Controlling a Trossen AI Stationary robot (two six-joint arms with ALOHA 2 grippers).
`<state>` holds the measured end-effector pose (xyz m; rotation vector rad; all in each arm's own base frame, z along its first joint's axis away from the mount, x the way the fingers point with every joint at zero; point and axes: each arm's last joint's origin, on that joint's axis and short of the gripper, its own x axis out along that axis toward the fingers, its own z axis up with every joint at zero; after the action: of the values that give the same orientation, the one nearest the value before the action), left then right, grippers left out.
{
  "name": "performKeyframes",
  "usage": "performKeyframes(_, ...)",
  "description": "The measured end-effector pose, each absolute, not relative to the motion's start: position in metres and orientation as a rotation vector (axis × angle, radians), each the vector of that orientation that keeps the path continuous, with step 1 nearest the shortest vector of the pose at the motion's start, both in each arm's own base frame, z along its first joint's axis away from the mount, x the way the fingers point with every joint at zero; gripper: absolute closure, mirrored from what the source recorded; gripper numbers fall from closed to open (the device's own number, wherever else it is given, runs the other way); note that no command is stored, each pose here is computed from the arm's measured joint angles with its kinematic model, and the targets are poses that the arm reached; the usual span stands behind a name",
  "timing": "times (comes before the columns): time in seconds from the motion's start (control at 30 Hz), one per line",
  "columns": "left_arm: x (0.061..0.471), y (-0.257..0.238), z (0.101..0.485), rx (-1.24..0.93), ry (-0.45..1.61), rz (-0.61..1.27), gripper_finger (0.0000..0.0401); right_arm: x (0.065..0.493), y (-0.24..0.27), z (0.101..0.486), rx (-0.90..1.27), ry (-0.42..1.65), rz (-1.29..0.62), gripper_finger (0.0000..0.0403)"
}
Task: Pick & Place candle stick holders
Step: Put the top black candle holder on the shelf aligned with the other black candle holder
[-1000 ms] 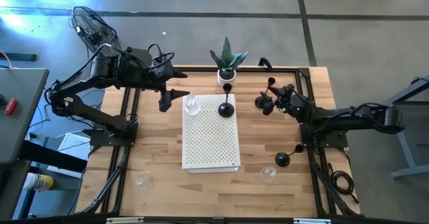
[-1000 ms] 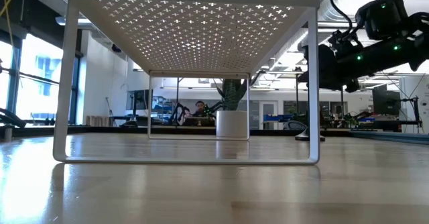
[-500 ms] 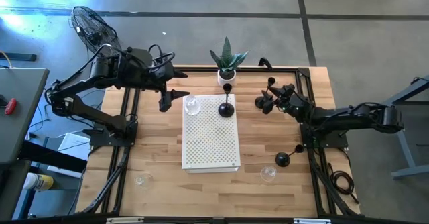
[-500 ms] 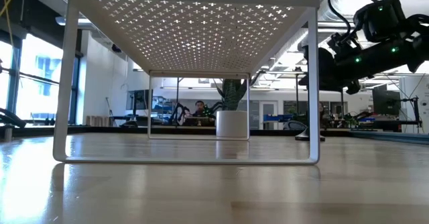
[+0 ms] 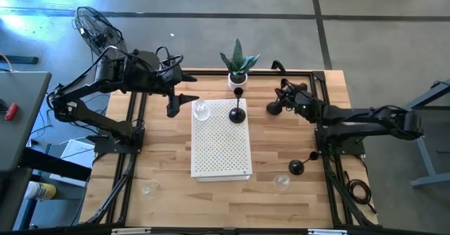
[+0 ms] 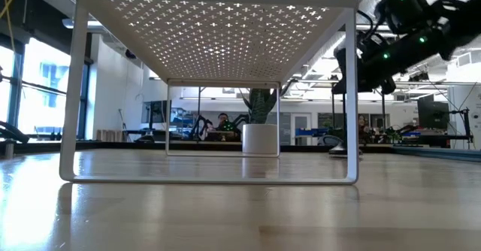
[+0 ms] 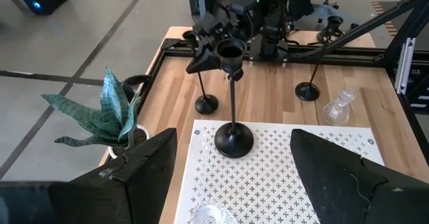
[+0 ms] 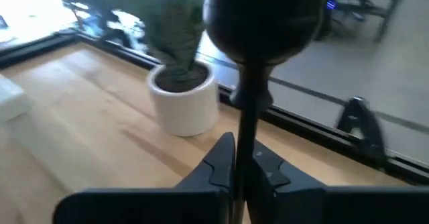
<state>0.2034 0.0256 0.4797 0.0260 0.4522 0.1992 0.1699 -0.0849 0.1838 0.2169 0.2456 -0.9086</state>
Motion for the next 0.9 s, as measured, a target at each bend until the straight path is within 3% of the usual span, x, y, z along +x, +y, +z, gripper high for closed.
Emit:
performKeyframes(0.4,0.202,0.025,0.476,0.026,0.494,0.198,0.0114,0.196,-0.085,0.268,0.095,0.264,-0.839,0.0399)
performKeyframes(0.7,0.201,0.025,0.476,0.025,0.498,0.197,0.0114,0.199,-0.041,0.374,-0.078,0.244,-0.79,0.0399)
performKeyframes(0.9,0.201,0.025,0.476,0.025,0.498,0.196,0.0114,0.184,-0.003,0.42,-0.138,0.193,-0.767,0.04)
